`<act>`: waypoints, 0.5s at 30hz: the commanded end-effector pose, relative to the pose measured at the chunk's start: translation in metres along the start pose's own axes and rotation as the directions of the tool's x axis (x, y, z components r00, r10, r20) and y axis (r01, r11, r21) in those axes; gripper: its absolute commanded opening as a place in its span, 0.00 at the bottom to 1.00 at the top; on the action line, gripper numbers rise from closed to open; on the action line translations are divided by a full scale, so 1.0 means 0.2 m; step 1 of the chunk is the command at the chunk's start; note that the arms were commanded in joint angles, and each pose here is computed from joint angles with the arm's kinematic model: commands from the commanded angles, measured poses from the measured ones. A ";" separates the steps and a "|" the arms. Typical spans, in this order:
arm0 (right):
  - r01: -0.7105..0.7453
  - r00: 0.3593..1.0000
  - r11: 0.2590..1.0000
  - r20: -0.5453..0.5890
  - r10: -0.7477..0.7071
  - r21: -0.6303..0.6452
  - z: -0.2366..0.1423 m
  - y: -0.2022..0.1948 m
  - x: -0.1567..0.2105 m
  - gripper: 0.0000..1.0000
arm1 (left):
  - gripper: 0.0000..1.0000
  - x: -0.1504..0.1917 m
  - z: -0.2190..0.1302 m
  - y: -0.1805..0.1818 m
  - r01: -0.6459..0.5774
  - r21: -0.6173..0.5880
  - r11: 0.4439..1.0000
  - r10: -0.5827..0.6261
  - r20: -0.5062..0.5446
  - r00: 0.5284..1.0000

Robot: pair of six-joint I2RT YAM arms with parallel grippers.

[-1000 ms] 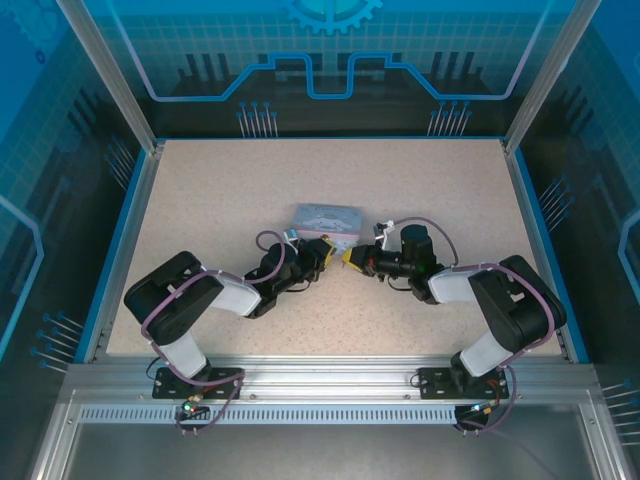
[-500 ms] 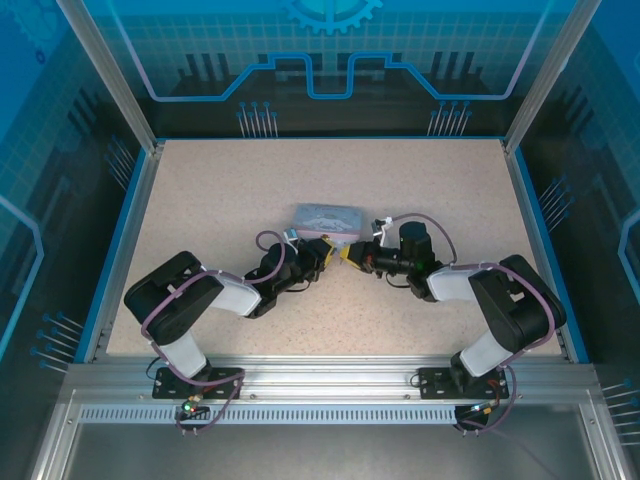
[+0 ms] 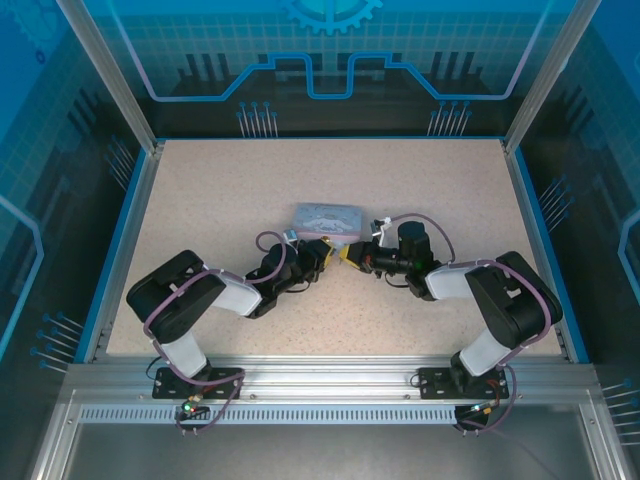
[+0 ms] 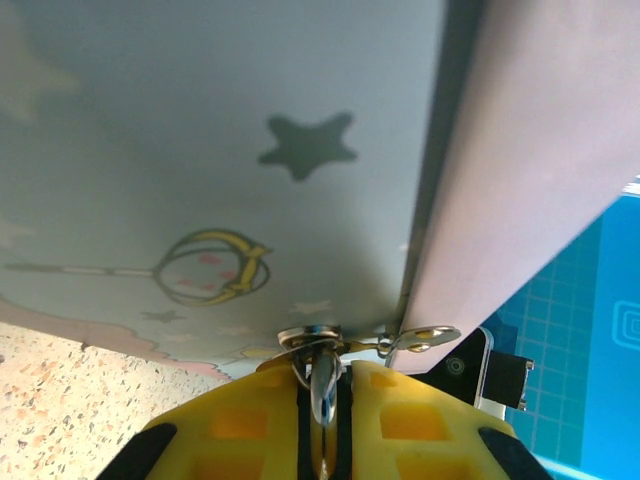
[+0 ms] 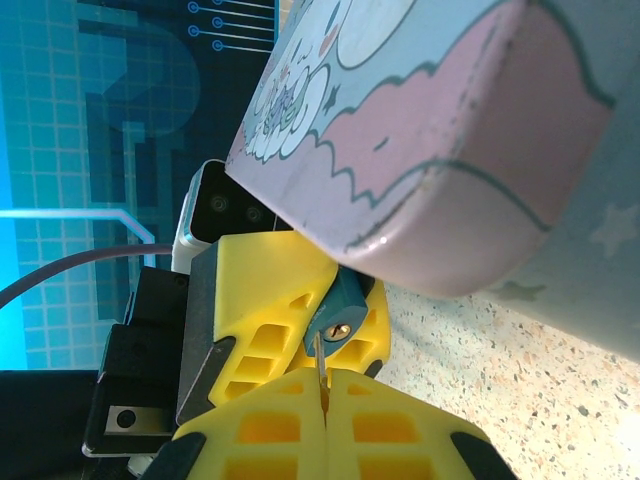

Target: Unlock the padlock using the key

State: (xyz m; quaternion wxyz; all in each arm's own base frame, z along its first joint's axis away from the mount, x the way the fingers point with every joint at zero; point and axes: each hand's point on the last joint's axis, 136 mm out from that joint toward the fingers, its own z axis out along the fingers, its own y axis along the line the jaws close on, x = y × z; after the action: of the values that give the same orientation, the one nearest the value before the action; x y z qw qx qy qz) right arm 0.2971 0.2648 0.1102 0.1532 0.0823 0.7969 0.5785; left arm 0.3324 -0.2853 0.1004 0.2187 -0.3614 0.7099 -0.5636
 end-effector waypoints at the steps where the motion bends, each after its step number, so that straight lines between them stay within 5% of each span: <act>1: 0.020 1.000 1.000 -0.005 -0.020 -0.019 0.00 0.04 0.03 0.00 | 0.00 0.05 0.02 -0.12 0.012 0.083 0.997 -0.009 -0.038 0.999; 15: 0.018 1.000 1.000 -0.009 -0.018 -0.008 -0.02 0.02 0.06 0.00 | 0.00 0.05 0.02 -0.12 0.012 0.082 0.997 -0.009 -0.040 0.999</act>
State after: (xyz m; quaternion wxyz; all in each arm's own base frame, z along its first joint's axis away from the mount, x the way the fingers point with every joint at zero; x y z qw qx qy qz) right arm 0.2869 0.2624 0.1062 0.1475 0.0827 0.7996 0.5762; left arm 0.3321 -0.2856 0.1001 0.2179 -0.3608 0.7103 -0.5638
